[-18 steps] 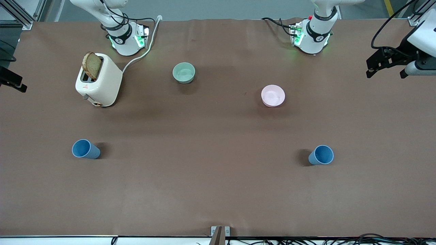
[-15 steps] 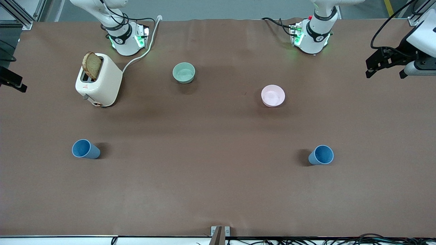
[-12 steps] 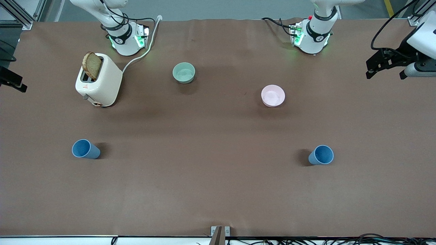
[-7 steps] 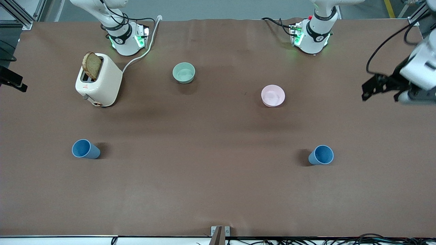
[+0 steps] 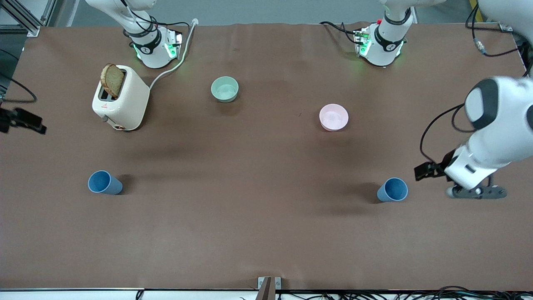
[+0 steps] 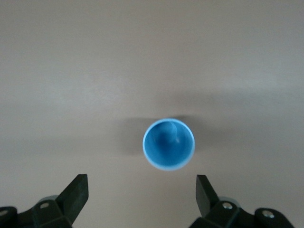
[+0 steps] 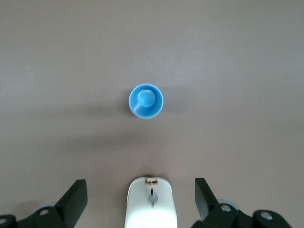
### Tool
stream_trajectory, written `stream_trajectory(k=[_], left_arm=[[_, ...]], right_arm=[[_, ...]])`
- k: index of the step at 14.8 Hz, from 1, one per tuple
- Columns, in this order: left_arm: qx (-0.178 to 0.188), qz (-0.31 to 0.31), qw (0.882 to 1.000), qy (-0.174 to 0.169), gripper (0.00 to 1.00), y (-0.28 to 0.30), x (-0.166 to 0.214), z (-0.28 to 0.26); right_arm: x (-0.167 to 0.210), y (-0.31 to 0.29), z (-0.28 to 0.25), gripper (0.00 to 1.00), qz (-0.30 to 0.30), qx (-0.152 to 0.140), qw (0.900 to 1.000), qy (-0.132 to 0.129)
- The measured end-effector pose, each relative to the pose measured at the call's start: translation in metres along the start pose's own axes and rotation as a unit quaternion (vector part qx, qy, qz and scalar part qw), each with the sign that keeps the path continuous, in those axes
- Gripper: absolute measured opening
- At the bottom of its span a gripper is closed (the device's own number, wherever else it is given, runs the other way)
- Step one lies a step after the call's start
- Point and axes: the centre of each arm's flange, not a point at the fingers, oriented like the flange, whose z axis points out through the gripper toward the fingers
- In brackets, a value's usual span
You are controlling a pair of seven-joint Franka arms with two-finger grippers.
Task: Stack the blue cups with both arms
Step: 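Grasp the blue cup with the left gripper while the right gripper grasps the other, then carry both blue cups toward the table middle, side by side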
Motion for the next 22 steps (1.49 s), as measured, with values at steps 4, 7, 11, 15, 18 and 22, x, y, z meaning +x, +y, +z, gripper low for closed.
stream_trajectory(k=[4, 7, 11, 15, 18, 22], left_arm=[[-0.007, -0.010, 1.000, -0.019, 1.00, -0.013, 0.008, 0.093], [-0.009, -0.012, 0.999, -0.041, 0.96, -0.014, 0.004, 0.129], [-0.010, -0.011, 0.998, -0.054, 0.69, -0.014, 0.000, 0.144], [-0.010, -0.011, 0.998, -0.058, 0.31, -0.014, -0.001, 0.149], [-0.013, -0.012, 0.999, -0.048, 0.04, -0.007, 0.005, 0.139], [-0.027, -0.030, 0.998, -0.039, 0.04, 0.034, 0.011, 0.102]], right_arm=[[0.036, 0.012, 0.118, 1.00, -0.023, -0.006, 1.000, 0.002], [0.045, 0.023, 0.181, 1.00, -0.034, -0.010, 0.999, 0.010], [0.045, 0.023, 0.237, 1.00, -0.043, -0.018, 0.998, 0.046], [0.035, 0.017, 0.277, 1.00, -0.052, -0.024, 0.995, 0.080], [0.027, 0.015, 0.300, 0.93, -0.053, -0.026, 0.995, 0.085], [0.025, 0.015, 0.306, 0.63, -0.053, -0.025, 0.995, 0.081]])
